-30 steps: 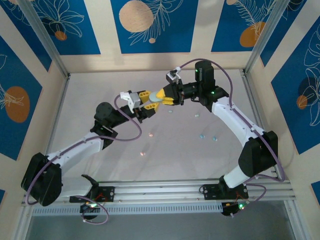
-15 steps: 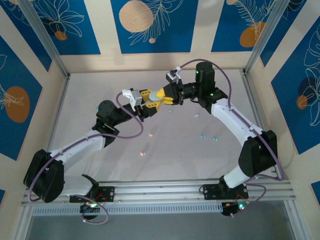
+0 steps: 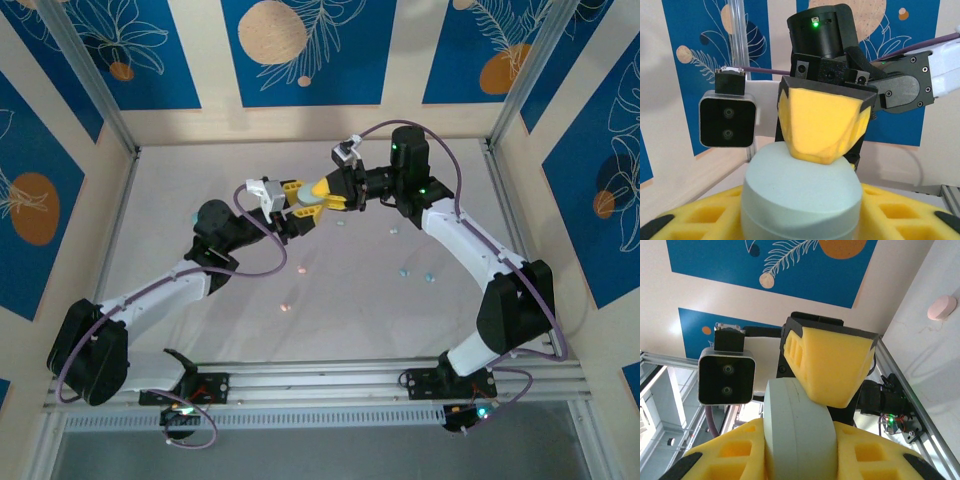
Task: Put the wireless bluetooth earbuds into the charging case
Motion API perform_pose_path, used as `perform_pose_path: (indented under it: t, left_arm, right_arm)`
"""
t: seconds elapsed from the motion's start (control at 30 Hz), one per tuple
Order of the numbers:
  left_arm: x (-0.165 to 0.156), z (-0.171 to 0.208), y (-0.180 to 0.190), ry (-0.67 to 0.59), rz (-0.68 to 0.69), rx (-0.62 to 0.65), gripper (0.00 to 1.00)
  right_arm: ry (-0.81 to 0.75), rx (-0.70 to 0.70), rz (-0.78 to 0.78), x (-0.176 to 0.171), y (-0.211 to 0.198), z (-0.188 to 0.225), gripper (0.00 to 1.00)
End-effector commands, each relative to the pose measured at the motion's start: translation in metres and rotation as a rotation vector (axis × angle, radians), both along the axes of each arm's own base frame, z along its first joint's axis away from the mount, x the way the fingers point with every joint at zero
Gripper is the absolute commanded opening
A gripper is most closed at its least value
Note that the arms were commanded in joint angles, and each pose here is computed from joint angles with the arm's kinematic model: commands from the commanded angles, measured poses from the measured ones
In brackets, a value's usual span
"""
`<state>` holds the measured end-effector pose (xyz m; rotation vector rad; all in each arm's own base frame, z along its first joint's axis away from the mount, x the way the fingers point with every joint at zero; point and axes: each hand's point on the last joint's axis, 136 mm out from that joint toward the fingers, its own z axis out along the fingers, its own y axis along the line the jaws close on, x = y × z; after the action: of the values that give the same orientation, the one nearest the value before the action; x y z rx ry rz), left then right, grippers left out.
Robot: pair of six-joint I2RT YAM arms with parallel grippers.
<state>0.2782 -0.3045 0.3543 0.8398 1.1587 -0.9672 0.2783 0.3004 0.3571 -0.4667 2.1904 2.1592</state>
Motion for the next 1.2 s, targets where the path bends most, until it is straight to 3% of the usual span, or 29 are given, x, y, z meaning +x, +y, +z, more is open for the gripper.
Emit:
perform_pose_path:
  t: [0.0, 0.17, 0.3, 0.47, 0.97, 1.17]
  left_arm:
    - [-0.0086, 0.0208, 0.0013, -0.065, -0.012, -0.029, 0.46]
    - [-0.0093, 0.0207, 0.0012, -0.067, -0.017, -0.027, 0.42]
    - [-0.0092, 0.0179, 0.0007, -0.062, -0.018, -0.019, 0.5]
    - [-0.0088, 0.02, 0.0013, -0.069, -0.012, -0.022, 0.41]
    - [-0.0079, 0.0243, 0.0007, -0.064, -0.019, -0.044, 0.48]
    - [-0.0075, 0.0215, -0.0004, -0.055, -0.02, -0.031, 0.43]
  right_arm:
    - [-0.014, 0.008, -0.007, -0.007, -0.0023, 0.007, 0.17]
    - [-0.015, 0.009, -0.007, -0.0076, -0.0023, 0.0075, 0.17]
    - [-0.019, 0.014, -0.006, -0.0076, -0.0031, 0.0109, 0.17]
    - [-0.017, 0.013, -0.007, -0.0071, -0.0034, 0.0109, 0.18]
    - [-0.01, 0.006, -0.01, -0.0069, -0.0035, 0.0048, 0.18]
    - [-0.014, 0.007, -0.009, -0.0069, -0.0031, 0.0062, 0.18]
